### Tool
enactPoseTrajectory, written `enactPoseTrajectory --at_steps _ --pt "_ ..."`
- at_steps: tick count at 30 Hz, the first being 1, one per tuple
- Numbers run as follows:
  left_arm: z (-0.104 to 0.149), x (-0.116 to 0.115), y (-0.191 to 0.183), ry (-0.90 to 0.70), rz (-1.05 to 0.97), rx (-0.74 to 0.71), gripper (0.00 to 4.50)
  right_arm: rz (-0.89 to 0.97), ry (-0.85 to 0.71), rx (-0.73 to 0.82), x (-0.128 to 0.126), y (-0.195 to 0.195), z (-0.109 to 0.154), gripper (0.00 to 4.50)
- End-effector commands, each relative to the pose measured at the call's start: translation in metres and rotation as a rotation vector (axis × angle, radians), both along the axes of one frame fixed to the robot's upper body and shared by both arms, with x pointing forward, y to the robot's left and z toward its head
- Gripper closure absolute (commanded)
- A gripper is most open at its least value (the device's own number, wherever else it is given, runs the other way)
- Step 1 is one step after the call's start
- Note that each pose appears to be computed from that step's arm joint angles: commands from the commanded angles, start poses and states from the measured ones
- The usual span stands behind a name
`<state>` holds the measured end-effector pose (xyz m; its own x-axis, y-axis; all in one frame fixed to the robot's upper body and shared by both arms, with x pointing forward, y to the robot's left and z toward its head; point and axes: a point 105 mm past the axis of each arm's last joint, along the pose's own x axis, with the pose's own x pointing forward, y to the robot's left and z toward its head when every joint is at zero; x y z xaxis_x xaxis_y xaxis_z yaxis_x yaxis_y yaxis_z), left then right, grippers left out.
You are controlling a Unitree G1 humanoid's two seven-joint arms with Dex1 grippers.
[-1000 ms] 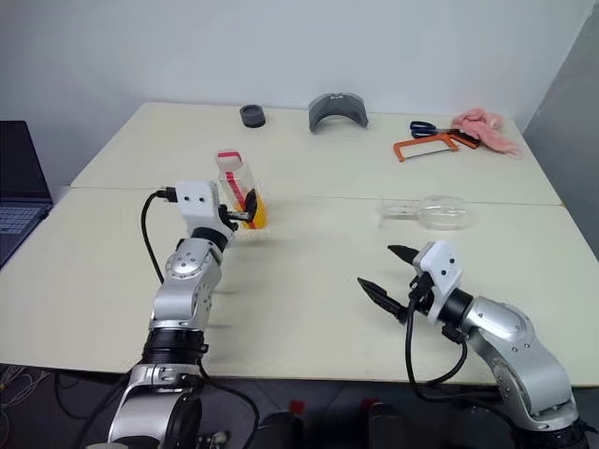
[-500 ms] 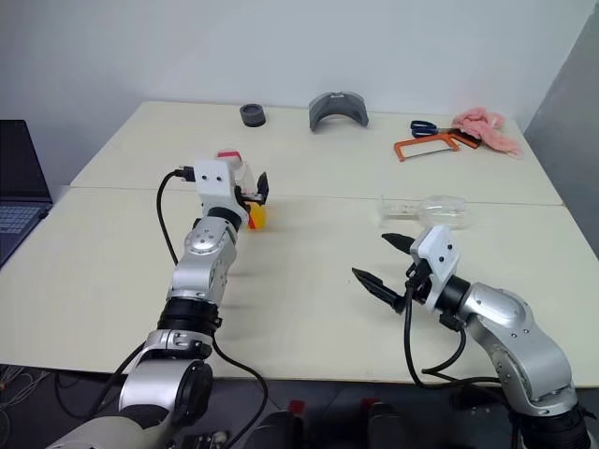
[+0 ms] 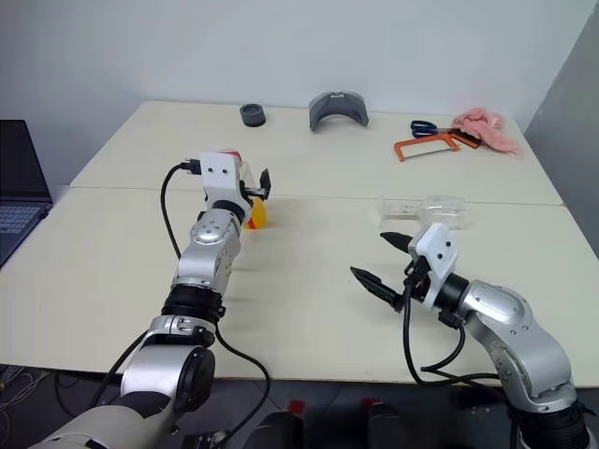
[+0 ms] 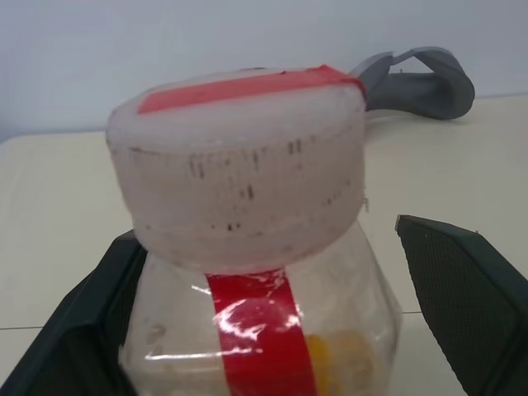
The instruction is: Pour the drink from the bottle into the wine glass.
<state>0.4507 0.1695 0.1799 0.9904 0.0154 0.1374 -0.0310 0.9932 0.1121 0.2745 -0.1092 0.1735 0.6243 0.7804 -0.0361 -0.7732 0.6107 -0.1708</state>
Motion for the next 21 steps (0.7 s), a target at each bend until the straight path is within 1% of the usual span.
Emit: enactPoseTrajectory --at_steps 1,10,13,14,15,16,20,21 --pt "0.0170 -0.0007 0.0041 -0.047 0.019 0.022 0.02 0.020 -0.044 0.004 -0.0039 0.0015 0.0120 0.00" --pt "0.0185 -0.0013 0.0060 -0.045 0.026 0.031 0.02 0.022 -0.043 0.003 -0.0037 0.0014 0.0125 0.00" --pt "0.0212 -0.0018 0.0057 -0.054 0.025 0.035 0.58 0.023 -0.042 0.005 -0.0040 0.0016 0.0126 0.00" --pt "0.0218 -0.0020 0.0057 -0.056 0.025 0.036 0.87 0.023 -0.042 0.006 -0.0041 0.0016 0.0126 0.00" --pt "0.0221 -0.0021 0.0056 -0.057 0.025 0.037 0.87 0.024 -0.042 0.006 -0.0042 0.0017 0.0126 0.00" --pt "0.0223 -0.0023 0.0056 -0.058 0.025 0.038 1.41 0.024 -0.042 0.006 -0.0042 0.0018 0.0126 0.00" --pt "0.0232 -0.0029 0.0053 -0.062 0.025 0.037 2.53 0.027 -0.042 0.005 -0.0043 0.0018 0.0127 0.00" --pt "0.0234 -0.0031 0.0054 -0.064 0.026 0.037 2.66 0.028 -0.042 0.005 -0.0043 0.0018 0.0127 0.00"
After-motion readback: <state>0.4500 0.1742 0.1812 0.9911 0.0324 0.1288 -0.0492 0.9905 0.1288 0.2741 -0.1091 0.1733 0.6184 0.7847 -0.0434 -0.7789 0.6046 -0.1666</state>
